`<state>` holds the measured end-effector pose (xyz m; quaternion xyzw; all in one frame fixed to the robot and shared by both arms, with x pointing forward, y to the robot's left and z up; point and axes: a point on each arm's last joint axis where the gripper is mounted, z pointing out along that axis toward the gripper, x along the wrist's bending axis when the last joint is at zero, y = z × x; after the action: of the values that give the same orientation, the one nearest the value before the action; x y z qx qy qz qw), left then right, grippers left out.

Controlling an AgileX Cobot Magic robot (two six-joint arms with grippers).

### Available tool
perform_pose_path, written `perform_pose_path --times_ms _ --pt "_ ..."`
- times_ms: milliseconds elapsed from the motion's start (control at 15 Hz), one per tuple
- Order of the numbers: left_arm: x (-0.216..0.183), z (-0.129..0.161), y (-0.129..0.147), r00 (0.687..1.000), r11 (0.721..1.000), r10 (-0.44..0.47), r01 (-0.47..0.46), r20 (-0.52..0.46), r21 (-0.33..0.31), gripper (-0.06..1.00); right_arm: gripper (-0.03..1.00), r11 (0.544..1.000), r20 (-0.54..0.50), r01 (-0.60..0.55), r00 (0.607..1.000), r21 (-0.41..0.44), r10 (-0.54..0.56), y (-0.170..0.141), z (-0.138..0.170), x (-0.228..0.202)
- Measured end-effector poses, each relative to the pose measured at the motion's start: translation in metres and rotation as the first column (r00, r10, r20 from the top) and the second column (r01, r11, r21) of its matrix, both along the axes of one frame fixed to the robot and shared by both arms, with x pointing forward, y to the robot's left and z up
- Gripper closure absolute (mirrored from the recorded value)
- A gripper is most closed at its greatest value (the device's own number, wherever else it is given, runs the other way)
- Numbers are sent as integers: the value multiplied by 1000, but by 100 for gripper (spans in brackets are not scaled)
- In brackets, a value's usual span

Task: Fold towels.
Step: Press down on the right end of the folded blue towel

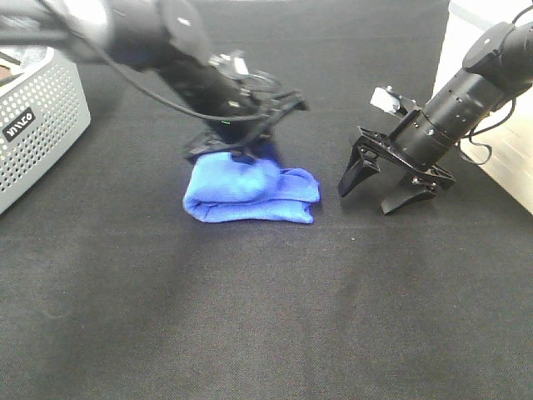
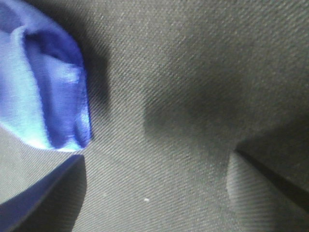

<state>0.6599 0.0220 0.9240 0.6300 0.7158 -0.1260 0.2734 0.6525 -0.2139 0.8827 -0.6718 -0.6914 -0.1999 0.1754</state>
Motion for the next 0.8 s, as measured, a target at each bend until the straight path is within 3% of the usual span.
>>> perform_pose_path --times_ms 200,267,400,533,667,800 --pt "-1 9 -19 1000 996 19 -19 2 -91 27 21 1000 -24 -13 1000 11 14 1 0 -3" --pt "-1 11 -20 1000 995 12 -11 8 -99 21 21 1000 -30 -14 999 19 15 1 2 -3" --pt "2 22 -13 997 996 -31 37 72 -82 20 21 999 -8 -8 1000 39 9 3 15 -3" --pt "16 59 20 978 998 -44 51 206 -28 19 21 997 52 1 999 81 -5 9 45 -4" --pt "28 81 55 964 1000 -10 7 266 12 19 21 989 66 -23 998 144 14 32 56 -8" --pt "38 85 85 965 998 18 -32 263 46 19 21 965 100 -120 990 233 99 75 62 -19"
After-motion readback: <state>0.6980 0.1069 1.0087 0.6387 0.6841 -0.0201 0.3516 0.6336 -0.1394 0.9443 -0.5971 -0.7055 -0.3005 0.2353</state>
